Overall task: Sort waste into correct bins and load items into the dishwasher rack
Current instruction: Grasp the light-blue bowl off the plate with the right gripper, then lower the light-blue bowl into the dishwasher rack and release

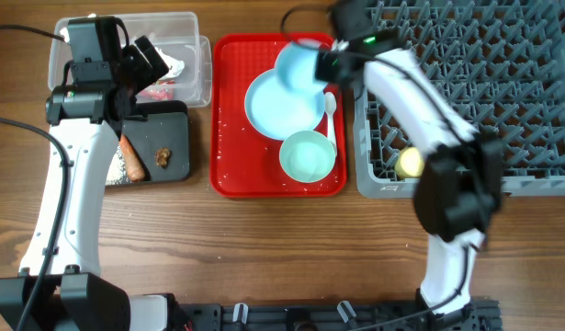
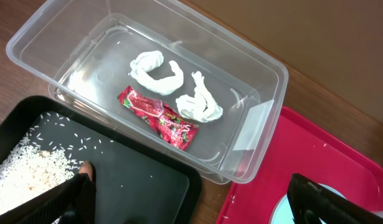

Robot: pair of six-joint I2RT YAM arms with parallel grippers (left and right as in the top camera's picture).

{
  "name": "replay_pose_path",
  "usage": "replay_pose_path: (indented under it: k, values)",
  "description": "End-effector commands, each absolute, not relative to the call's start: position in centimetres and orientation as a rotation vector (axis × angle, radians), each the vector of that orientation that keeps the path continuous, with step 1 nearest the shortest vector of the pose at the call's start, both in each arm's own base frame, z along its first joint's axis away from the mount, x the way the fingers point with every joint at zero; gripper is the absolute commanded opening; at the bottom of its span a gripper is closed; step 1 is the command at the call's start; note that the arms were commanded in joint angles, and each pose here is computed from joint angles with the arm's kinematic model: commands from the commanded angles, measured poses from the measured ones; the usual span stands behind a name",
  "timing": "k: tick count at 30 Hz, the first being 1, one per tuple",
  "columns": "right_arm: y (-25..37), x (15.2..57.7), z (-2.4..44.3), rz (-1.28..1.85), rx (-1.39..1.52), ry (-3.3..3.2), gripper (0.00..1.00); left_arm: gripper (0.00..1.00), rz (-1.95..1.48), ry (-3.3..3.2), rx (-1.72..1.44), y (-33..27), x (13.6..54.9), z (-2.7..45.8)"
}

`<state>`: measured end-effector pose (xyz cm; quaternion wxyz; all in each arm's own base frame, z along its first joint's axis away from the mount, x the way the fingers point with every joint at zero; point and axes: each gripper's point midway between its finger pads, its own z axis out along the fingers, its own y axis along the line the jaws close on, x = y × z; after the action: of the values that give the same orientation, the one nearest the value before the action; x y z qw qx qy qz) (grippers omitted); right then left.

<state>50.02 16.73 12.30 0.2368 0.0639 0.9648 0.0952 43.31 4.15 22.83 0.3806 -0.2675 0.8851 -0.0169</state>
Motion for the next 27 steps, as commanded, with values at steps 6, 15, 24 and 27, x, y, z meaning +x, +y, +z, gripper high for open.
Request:
replay_pose_path:
  k: [6,15,24,27]
  values:
    - [-1.1,51.8,32.8,-0.703,0.403,1.942,0.04,1.00,-0.047,2.252,-0.693,4.3,43.4,23.0]
    - [-2.6,58.7,29.9,-1.113,-0.088,1.921,0.04,1.00,-0.047,2.252,-0.693,4.3,43.4,23.0]
    - [-2.1,61.7,25.1,-1.113,-0.068,1.897,0.04,1.00,-0.047,2.252,-0.693,4.3,43.4,23.0]
    - [-2.0,62.1,23.2,-1.125,-0.090,1.923,0.04,1.00,-0.047,2.252,-0.693,4.3,43.4,23.0]
